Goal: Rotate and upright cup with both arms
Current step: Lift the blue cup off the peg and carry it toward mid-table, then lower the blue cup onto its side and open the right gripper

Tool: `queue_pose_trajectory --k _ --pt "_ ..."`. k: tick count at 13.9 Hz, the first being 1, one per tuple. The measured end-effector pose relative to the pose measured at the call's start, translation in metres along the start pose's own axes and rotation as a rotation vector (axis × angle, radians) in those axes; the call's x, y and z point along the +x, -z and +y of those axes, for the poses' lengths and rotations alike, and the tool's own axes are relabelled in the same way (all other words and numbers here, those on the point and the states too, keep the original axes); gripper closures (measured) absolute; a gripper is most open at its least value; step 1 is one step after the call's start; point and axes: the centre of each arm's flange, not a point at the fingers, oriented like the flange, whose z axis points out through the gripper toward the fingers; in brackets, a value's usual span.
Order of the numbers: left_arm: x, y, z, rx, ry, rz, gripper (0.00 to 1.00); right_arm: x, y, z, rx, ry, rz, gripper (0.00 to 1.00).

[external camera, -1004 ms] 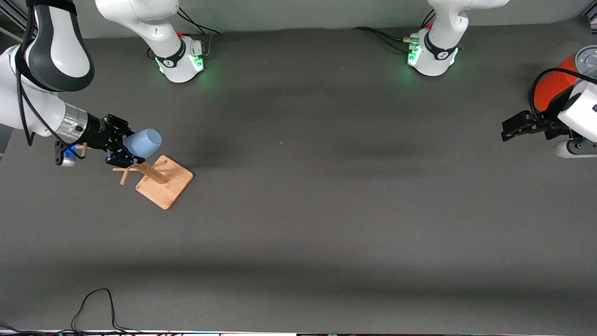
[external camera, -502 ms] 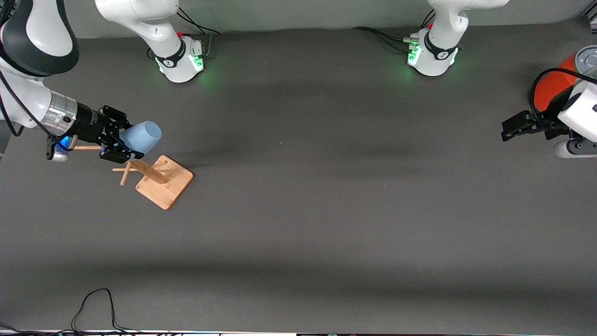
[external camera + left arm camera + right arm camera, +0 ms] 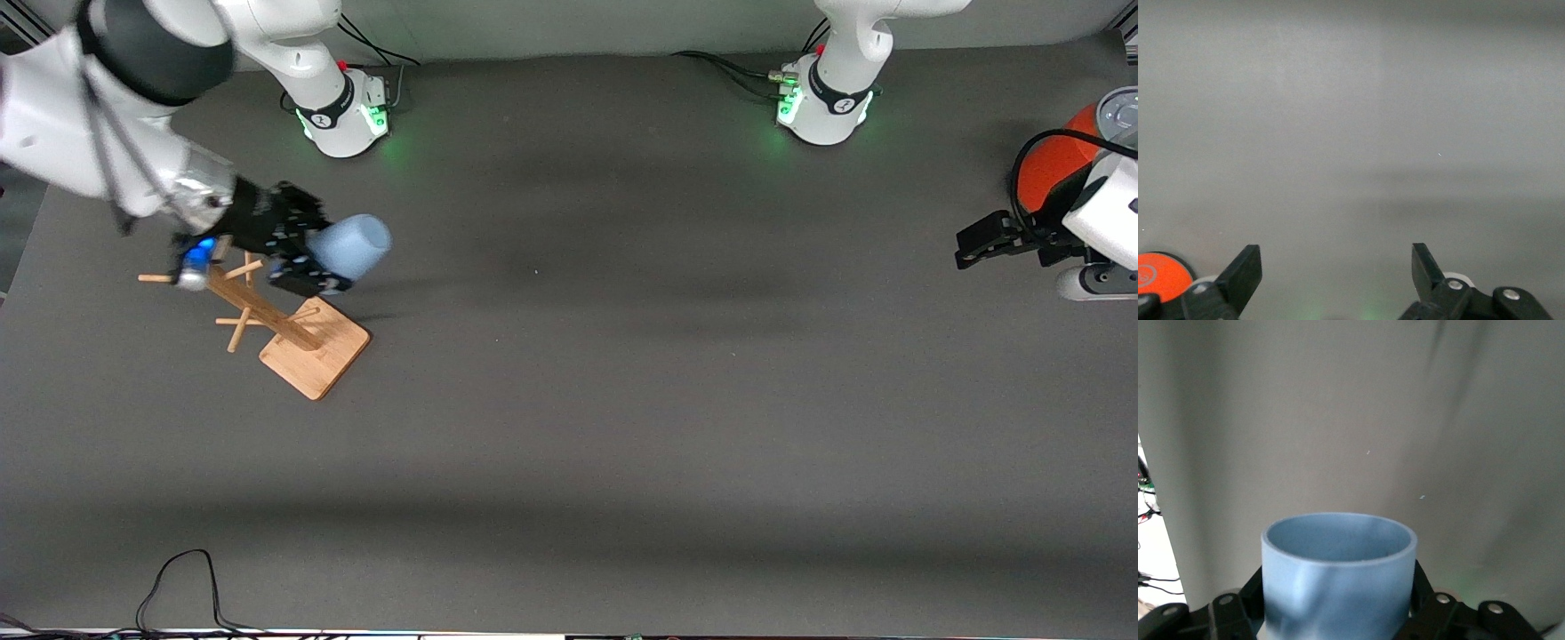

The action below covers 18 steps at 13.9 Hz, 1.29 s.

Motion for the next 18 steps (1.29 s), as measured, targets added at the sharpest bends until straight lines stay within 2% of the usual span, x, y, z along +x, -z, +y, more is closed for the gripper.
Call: queue_pose_trajectory --k 3,9,11,16,18 --pt "0.000 0.000 0.001 0.000 -0.001 0.000 0.00 -0.062 -0.065 -0.001 -0.003 -0.042 0.016 0.19" --pt "0.000 0.000 0.001 0.000 -0.003 0.001 0.00 -0.148 -0.239 0.035 -0.042 -0.071 0.251 0.19" --pt "0.000 0.000 0.001 0.000 -0.003 0.001 0.00 -0.165 -0.284 0.040 -0.044 -0.087 0.305 0.19" --pt "0.000 0.000 0.002 0.000 -0.003 0.001 0.00 -0.176 -0.381 0.049 -0.048 -0.148 0.388 0.19" --pt "0.000 0.000 0.002 0.000 -0.003 0.000 0.00 -0.175 -0.405 0.057 -0.057 -0.157 0.408 0.19"
